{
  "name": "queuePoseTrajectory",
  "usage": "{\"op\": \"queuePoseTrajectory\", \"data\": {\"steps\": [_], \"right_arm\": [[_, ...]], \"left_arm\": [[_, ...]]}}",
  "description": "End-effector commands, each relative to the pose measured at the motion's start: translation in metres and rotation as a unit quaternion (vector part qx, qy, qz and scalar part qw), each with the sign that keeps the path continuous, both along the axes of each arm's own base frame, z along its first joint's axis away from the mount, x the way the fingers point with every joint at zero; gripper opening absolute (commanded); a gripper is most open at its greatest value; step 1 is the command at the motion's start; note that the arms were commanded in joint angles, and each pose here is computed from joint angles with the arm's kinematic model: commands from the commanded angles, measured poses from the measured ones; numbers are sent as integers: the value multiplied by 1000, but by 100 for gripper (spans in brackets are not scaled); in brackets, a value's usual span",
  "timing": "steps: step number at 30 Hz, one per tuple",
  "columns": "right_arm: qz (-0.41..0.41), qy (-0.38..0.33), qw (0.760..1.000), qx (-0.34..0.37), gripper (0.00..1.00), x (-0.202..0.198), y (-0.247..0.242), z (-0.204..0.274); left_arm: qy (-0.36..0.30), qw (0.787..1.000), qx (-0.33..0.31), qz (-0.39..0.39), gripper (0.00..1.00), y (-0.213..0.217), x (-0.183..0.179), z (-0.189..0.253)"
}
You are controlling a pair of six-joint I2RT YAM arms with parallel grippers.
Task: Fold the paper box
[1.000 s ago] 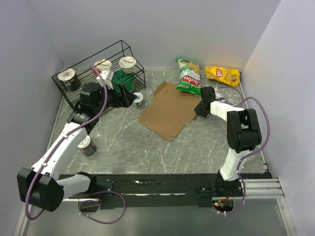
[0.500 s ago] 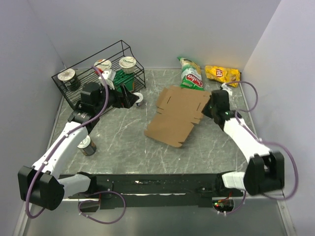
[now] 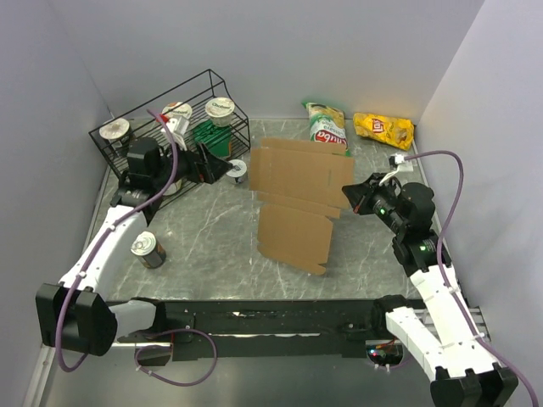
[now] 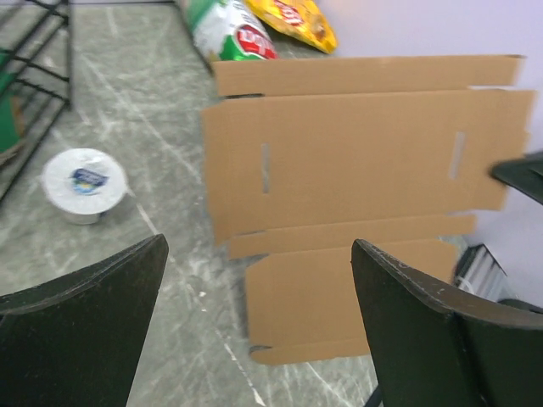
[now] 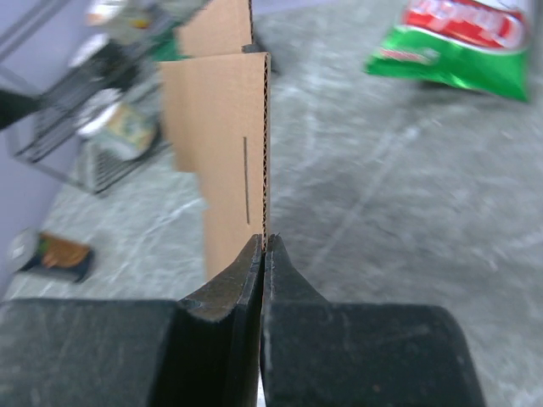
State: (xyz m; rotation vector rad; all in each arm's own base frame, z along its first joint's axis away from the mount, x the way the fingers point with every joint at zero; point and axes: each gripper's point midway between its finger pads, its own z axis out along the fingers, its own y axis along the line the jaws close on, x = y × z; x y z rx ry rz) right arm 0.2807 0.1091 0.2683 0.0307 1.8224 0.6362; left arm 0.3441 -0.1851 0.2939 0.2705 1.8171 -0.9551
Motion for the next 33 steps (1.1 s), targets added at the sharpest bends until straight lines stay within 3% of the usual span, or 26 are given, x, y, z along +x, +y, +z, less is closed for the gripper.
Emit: {"op": "queuePoseTrajectory", "data": {"steps": [1, 5, 12, 20, 28, 33], "right_arm": [[80, -74, 994, 19, 0, -16, 23, 52], [116, -84, 989, 47, 0, -28, 35, 72], [155, -94, 982, 59, 0, -39, 45, 91], [188, -95, 975, 66, 0, -47, 53, 94], [197, -90, 974, 64, 0, -50, 55, 87], [202, -83, 974, 67, 0, -49, 57, 82]], "left_arm": [[-34, 999, 2, 17, 96, 19, 8, 17], [-24, 999, 5, 32, 96, 31, 16, 6], [36, 999, -9, -24, 98, 14, 28, -40], [39, 995, -41, -76, 99, 1, 28, -52], [38, 989, -80, -115, 66, -10, 18, -52], [38, 986, -87, -137, 56, -18, 14, -53]]}}
